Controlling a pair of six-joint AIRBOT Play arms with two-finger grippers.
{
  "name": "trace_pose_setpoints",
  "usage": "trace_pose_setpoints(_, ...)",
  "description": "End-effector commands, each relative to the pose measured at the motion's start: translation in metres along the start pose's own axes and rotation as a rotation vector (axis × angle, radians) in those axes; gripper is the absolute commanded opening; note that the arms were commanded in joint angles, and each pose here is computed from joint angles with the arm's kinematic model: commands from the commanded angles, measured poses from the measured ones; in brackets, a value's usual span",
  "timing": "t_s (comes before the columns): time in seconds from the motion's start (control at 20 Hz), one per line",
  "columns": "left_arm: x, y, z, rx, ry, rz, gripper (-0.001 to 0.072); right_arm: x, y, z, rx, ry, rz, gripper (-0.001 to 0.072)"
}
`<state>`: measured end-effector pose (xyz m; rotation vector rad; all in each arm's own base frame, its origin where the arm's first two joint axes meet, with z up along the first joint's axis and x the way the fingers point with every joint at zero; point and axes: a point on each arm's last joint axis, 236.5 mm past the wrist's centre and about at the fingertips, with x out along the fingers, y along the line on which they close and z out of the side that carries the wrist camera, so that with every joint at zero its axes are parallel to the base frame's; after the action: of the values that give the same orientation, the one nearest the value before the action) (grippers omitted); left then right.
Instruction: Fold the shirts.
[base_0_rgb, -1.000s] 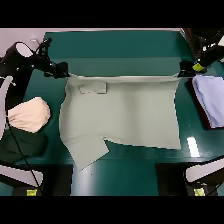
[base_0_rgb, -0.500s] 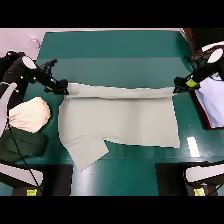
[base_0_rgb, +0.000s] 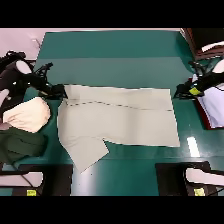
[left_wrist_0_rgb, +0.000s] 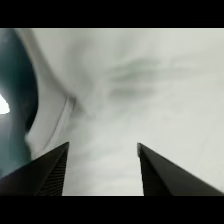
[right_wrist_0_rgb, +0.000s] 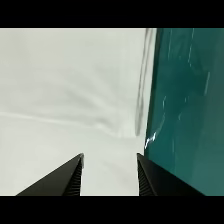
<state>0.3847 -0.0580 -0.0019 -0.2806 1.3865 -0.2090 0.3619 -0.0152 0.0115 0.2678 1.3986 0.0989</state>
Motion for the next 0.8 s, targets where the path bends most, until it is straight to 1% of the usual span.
trace_pose_setpoints(0.0, -0.018, 0.014, -0.071, -0.039, 0.021, 0.075, 0.0495, -0.026, -0.003, -0.021, 0.005, -0.067, -0.008, 0.0389)
trace_pose_setpoints(0.15, -0.002, 0.02, -0.158, -0.113, 0.103, 0.071, 0.0494, -0.038, 0.002, -0.024, -0.012, -0.135, -0.016, 0.0388)
trace_pose_setpoints(0.3, 0.014, 0.014, -0.211, -0.181, 0.169, 0.025, 0.0494, -0.04, 0.017, -0.023, -0.032, -0.165, 0.015, 0.0387)
trace_pose_setpoints(0.4, 0.025, 0.009, -0.227, -0.208, 0.205, -0.008, 0.0494, -0.039, 0.029, -0.02, -0.044, -0.176, 0.045, 0.0387)
trace_pose_setpoints(0.6, 0.045, -0.018, -0.23, -0.275, 0.179, -0.151, 0.0494, -0.038, 0.042, -0.018, -0.068, -0.185, 0.067, 0.0387)
trace_pose_setpoints(0.75, 0.051, -0.021, -0.236, -0.287, 0.188, -0.176, 0.0494, -0.038, 0.042, -0.017, -0.068, -0.185, 0.067, 0.0387)
